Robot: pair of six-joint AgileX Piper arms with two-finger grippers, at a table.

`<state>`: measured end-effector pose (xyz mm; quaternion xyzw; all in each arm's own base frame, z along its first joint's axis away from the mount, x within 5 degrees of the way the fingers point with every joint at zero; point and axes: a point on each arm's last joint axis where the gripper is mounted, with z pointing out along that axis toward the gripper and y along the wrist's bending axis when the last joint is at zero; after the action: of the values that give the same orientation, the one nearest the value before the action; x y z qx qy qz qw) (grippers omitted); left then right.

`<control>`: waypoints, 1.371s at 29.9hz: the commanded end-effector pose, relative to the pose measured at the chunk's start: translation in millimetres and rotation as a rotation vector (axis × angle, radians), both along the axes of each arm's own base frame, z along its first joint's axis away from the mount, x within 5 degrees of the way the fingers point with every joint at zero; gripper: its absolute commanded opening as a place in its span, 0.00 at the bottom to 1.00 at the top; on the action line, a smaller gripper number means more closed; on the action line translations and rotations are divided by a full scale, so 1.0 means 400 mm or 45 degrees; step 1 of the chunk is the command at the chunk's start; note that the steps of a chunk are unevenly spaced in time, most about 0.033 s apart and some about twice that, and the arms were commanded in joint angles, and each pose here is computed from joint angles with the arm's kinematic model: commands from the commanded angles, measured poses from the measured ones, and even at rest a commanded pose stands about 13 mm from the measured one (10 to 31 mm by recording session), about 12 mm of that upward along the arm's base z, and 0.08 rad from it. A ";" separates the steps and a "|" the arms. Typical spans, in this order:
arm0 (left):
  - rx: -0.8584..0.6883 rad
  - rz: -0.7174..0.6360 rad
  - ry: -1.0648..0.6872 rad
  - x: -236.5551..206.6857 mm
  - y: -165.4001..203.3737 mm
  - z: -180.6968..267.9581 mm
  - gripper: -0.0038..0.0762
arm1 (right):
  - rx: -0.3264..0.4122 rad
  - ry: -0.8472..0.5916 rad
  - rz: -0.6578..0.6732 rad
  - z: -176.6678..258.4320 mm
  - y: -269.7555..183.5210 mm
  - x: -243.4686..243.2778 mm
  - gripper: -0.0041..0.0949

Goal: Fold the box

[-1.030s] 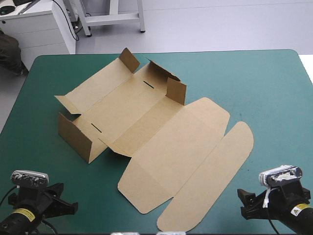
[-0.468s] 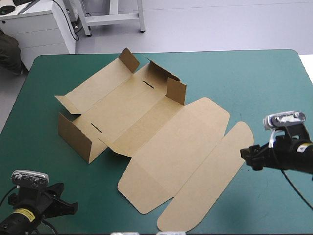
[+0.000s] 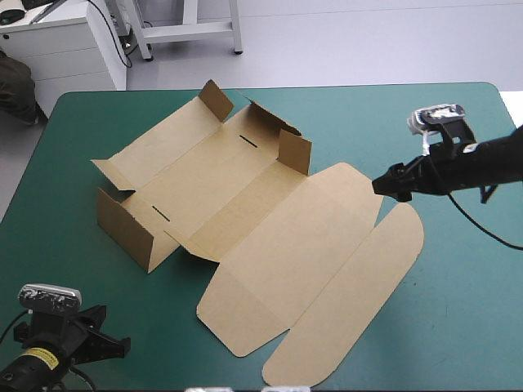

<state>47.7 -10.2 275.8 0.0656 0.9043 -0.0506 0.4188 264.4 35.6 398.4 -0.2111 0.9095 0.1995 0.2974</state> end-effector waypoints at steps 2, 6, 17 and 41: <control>-0.033 -0.005 -0.083 0.009 -0.004 0.027 0.04 | -0.001 -0.117 0.109 0.033 0.066 0.074 0.83; -0.033 -0.005 -0.083 0.009 -0.004 0.027 0.04 | -0.087 -0.144 0.197 0.021 0.123 0.154 0.83; -0.033 -0.005 -0.083 0.009 -0.004 0.027 0.04 | -0.231 -0.249 0.455 -0.056 0.251 0.344 0.83; -0.033 -0.005 -0.083 0.009 -0.004 0.027 0.04 | -0.207 -0.360 0.567 -0.222 0.374 0.472 0.79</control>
<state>47.7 -10.2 275.8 0.0656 0.9043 -0.0506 0.4188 460.0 179.6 271.1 -0.4561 0.8265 0.1476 0.2951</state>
